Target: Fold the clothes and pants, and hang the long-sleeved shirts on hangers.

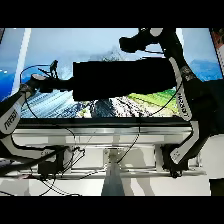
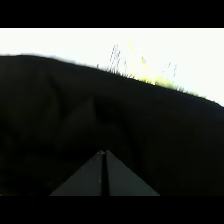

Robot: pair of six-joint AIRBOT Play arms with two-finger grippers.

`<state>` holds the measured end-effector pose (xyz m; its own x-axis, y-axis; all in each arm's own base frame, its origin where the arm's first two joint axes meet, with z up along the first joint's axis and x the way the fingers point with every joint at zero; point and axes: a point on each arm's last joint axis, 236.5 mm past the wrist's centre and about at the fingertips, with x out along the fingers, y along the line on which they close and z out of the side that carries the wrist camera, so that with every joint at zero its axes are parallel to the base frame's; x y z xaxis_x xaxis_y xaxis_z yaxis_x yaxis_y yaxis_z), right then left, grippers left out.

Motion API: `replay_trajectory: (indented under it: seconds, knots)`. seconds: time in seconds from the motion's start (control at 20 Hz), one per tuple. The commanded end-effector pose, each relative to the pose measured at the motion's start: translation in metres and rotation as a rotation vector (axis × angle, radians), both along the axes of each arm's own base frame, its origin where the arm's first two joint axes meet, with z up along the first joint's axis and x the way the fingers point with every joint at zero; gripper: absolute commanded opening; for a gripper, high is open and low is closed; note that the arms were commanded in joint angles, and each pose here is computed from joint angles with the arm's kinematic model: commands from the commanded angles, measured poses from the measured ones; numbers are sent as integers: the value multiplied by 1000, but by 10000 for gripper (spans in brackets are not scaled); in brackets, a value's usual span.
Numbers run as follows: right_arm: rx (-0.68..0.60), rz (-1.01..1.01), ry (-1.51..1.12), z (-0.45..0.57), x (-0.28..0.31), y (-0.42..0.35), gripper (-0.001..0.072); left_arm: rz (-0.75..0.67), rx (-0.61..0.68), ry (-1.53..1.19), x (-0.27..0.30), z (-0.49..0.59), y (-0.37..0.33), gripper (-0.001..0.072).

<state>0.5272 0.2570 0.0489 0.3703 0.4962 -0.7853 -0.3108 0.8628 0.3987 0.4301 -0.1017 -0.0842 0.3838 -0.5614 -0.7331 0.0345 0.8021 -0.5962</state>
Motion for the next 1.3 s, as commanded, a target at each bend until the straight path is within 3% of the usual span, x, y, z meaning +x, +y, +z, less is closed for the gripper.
replay_trajectory:
  seconds: [0.0, 0.2, 0.4, 0.8, 1.05, 1.25]
  knots:
    - [-23, 49, 54, -26, -18, 17, 17, -103, 109, -44, 3, 52, 25, 5]
    - [-11, 101, 20, -38, -28, 60, 17, -112, 442, -64, -16, 158, 94, 5]
    - [39, 151, -74, -24, -40, 116, 17, -68, 537, -251, -31, 259, 101, 5]
    - [219, 162, -232, 11, -75, 227, 16, -108, 508, -290, -42, 274, 72, 7]
    - [272, 93, 79, -83, -127, 274, 16, -127, 476, -354, -30, 281, 50, 7]
    - [301, 105, 188, -105, -157, 294, 17, -140, 319, -328, -19, 271, 18, 7]
